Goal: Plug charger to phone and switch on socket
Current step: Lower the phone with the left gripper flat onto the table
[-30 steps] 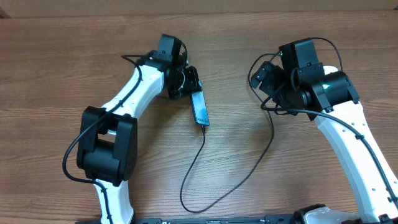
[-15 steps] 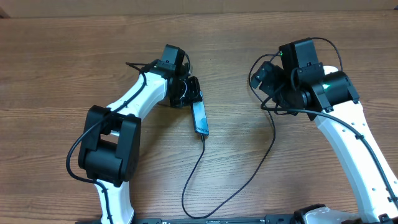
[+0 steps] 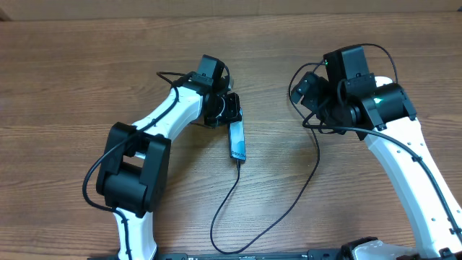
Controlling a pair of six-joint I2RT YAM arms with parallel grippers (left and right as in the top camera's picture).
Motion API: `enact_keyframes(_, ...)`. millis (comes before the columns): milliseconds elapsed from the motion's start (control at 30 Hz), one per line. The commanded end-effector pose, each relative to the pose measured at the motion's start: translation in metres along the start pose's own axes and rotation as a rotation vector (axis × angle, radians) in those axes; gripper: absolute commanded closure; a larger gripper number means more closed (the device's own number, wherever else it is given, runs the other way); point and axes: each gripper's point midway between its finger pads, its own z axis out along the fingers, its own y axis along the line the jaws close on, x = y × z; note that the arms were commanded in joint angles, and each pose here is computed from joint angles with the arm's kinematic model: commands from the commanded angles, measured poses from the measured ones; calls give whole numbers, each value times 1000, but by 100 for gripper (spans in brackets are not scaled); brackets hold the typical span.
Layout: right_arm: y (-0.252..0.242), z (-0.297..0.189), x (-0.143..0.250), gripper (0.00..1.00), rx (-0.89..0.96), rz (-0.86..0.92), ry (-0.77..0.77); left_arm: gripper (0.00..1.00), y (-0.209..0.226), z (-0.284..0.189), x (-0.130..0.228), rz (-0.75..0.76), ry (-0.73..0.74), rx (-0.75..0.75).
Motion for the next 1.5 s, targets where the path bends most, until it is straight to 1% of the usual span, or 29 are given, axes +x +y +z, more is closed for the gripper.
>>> enact_keyframes(0,-5,-2,-2,4,9,0,-22,96,7,16,8,6,41,-8)
enact_keyframes(167,-4,-2,-2,4,6,0,-24,96,13,25,12,-5,66,-18)
enact_keyframes(400,-3,-2,-3,4,1,0,-28,96,14,25,13,-3,68,-20)
enact_keyframes(433,-3,-2,-3,4,1,0,-29,94,14,25,13,-3,69,-20)
enact_keyframes(533,-3,-2,-3,4,0,0,-30,83,14,25,14,-5,71,-21)
enact_keyframes(633,-3,-2,-3,4,0,0,-30,75,14,25,14,-6,74,-23)
enact_keyframes(867,-3,-2,-4,4,-1,0,-30,74,16,25,16,-11,80,-32)
enact_keyframes(1033,-3,-2,-3,4,-1,0,-30,71,17,25,17,-12,83,-33)
enact_keyframes(1467,-3,-2,-3,4,0,0,-30,71,17,25,18,-14,86,-34)
